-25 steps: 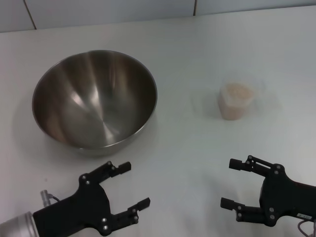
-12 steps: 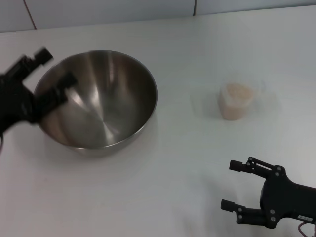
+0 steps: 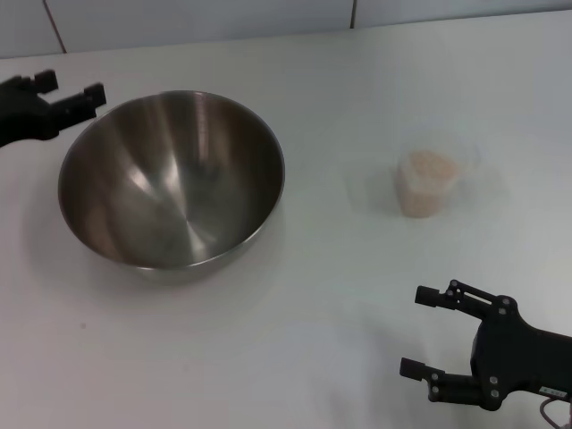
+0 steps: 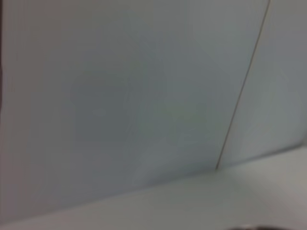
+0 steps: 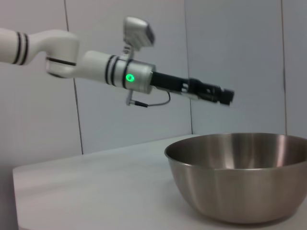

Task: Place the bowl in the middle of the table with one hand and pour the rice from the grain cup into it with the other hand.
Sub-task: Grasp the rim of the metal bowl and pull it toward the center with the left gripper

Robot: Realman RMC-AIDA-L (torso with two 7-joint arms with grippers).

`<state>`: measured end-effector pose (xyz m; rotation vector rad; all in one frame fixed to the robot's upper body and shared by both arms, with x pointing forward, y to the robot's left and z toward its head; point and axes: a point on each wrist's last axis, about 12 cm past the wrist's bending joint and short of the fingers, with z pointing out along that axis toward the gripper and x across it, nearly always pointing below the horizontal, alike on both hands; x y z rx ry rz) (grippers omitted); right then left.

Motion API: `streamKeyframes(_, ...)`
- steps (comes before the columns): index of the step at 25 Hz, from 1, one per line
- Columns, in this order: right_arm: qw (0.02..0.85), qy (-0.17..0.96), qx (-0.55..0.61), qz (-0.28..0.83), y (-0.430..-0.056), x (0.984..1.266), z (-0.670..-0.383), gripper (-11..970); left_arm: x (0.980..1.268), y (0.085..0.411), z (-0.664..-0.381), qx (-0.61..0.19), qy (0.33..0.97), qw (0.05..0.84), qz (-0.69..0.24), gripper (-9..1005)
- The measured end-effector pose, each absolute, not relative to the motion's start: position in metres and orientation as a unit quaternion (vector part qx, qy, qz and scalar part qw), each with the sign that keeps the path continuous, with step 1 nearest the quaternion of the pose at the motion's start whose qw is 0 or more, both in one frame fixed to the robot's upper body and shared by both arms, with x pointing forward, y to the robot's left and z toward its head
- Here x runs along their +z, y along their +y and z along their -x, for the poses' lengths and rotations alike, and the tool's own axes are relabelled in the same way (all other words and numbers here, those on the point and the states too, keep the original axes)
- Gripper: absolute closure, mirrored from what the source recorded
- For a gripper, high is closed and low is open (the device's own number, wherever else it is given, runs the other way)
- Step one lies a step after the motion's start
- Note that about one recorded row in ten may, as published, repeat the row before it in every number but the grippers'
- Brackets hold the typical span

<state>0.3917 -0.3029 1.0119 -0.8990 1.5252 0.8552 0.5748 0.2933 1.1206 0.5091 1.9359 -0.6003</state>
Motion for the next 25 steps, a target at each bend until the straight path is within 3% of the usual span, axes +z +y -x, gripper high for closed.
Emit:
streamKeyframes(14,0.556,0.642,0.364,0.381,-0.303,1.013,-0.392,119,1.113,0.286,-0.589,-0.177,0.857,0.419,-0.241,206)
streamKeyframes(25,0.554,0.645,0.362,0.382,-0.303,1.012,-0.392,120,1.110,0.278,-0.589,-0.174,0.870,0.376,-0.269,218)
